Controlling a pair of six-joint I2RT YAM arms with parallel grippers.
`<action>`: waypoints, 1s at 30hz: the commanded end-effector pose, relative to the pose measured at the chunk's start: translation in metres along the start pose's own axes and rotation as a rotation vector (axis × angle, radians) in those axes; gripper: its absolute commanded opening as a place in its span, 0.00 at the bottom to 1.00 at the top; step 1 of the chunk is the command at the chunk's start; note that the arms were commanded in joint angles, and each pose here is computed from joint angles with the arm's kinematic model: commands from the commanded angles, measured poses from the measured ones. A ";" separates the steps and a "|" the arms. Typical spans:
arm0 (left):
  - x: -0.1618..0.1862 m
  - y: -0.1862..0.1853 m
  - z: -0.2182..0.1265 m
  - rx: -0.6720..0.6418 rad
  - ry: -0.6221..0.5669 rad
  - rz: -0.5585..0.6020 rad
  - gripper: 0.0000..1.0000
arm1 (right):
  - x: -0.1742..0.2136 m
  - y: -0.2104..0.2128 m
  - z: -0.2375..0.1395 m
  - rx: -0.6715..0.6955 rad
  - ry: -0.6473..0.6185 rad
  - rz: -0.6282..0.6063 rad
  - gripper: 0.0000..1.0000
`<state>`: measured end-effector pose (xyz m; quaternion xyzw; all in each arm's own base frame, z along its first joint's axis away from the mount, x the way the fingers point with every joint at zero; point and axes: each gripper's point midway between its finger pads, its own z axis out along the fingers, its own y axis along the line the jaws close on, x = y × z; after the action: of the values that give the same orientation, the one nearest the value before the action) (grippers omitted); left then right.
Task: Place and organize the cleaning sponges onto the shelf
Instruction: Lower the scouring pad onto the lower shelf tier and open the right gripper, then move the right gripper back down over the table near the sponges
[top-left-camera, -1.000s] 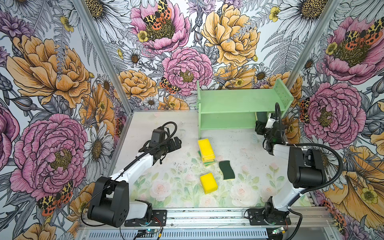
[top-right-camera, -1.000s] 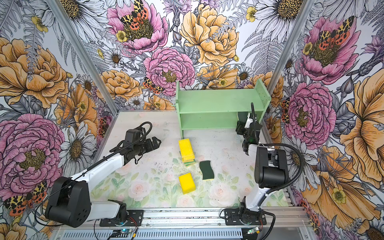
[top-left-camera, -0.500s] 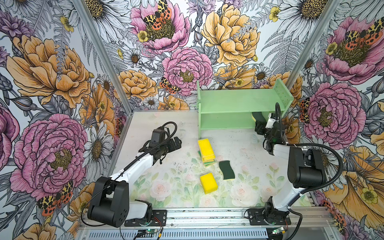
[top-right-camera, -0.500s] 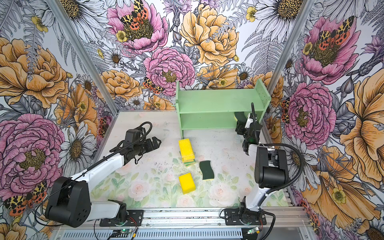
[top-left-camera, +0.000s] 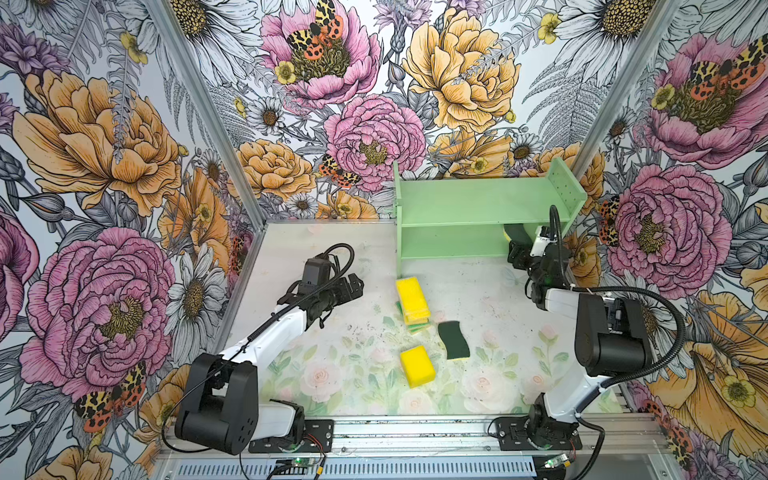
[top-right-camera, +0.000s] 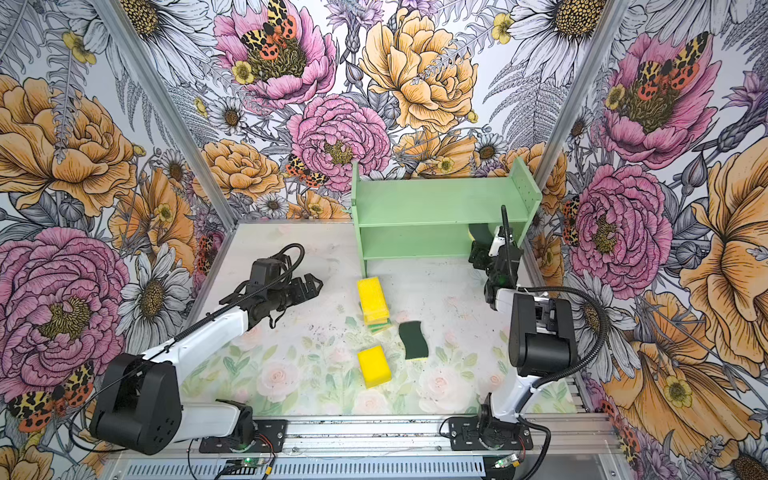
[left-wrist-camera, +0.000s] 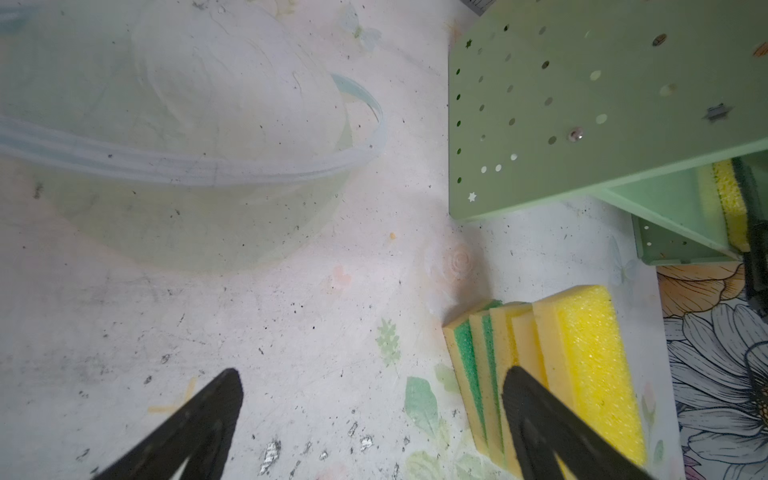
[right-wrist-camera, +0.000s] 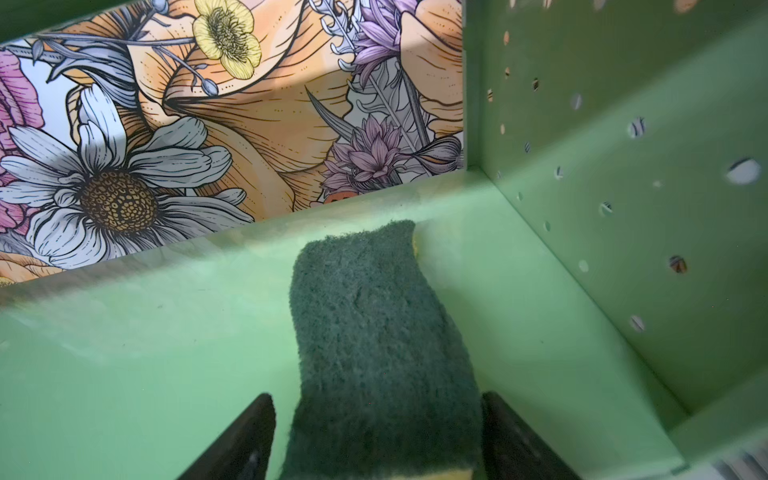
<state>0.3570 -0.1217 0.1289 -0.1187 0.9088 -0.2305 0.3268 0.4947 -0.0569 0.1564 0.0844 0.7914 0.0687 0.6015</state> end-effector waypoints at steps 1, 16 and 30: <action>-0.008 -0.006 -0.004 0.020 -0.008 0.015 0.99 | -0.017 0.007 -0.007 -0.005 -0.052 -0.010 0.80; -0.009 -0.008 -0.008 0.024 -0.008 0.023 0.99 | -0.015 0.014 -0.061 0.014 0.016 -0.054 0.83; -0.019 -0.022 -0.021 0.052 -0.033 -0.006 0.99 | -0.006 0.079 -0.192 -0.101 0.331 0.128 0.92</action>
<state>0.3566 -0.1225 0.1445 -0.1174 0.9068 -0.2343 0.3303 0.3463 0.0032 0.2675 0.0629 0.8182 0.1186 0.5590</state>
